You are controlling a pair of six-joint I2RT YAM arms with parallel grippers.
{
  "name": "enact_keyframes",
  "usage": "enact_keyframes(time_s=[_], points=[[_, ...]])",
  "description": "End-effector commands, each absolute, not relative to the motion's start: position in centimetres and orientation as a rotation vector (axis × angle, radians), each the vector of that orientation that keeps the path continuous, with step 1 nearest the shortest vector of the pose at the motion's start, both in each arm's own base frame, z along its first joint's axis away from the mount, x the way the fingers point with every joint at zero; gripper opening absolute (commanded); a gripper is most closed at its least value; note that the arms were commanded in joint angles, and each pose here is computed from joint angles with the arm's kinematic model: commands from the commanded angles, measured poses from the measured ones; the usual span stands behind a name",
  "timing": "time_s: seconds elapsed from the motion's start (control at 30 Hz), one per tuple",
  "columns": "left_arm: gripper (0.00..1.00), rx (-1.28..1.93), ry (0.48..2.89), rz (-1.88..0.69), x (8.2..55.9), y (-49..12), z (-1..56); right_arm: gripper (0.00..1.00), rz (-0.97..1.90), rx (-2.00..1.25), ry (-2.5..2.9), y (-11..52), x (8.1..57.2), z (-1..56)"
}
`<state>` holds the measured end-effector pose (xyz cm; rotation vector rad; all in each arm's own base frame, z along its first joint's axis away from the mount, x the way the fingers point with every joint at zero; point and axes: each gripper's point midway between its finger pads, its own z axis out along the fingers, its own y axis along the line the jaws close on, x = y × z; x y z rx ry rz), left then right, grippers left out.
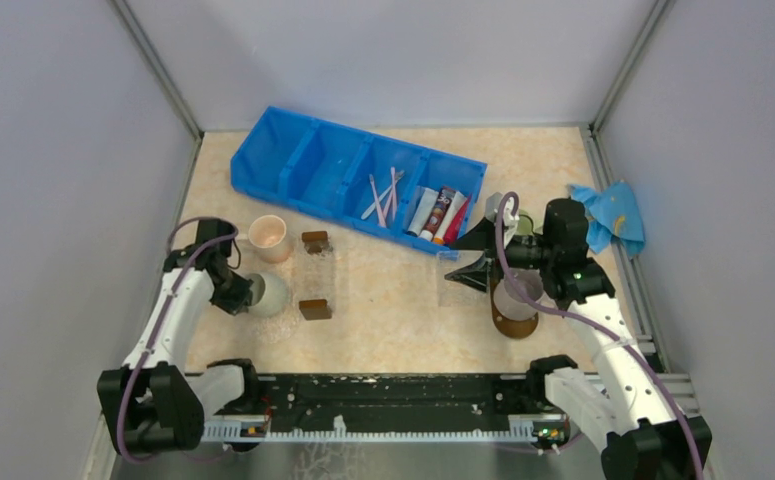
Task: Prepare toiletry sets of a toothbrush and toothpaste on the tray
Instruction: Place the cup at the center of the board.
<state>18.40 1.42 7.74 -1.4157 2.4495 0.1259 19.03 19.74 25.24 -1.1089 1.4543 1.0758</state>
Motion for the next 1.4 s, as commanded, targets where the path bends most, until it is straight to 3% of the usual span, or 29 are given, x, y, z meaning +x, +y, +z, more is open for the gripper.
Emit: enact_keyframes(time_s=[0.0, 0.23, 0.8, 1.17, 1.37], points=[[0.09, -1.377, 2.419, 0.081, 19.9, 1.3, 8.3, 0.67, 1.063, -1.139, 1.407, 20.1, 18.8, 25.8], [0.16, -1.368, 2.449, 0.076, 20.0, 1.1, 8.0, 0.67, 1.062, -1.139, 1.409, 20.1, 18.8, 25.8], [0.65, -1.298, 2.380, -0.057, 20.8, 0.3, 13.1, 0.67, 1.052, -1.143, 1.407, 20.1, 18.9, 25.8], [0.70, -0.936, 2.100, -0.525, 23.8, -3.6, 22.7, 0.67, 1.042, -1.143, 1.411, 20.0, 19.0, 25.7], [0.72, -0.443, 1.827, -0.889, 25.3, -8.7, 27.6, 0.67, 1.028, -1.144, 1.416, 20.0, 19.1, 25.6]])
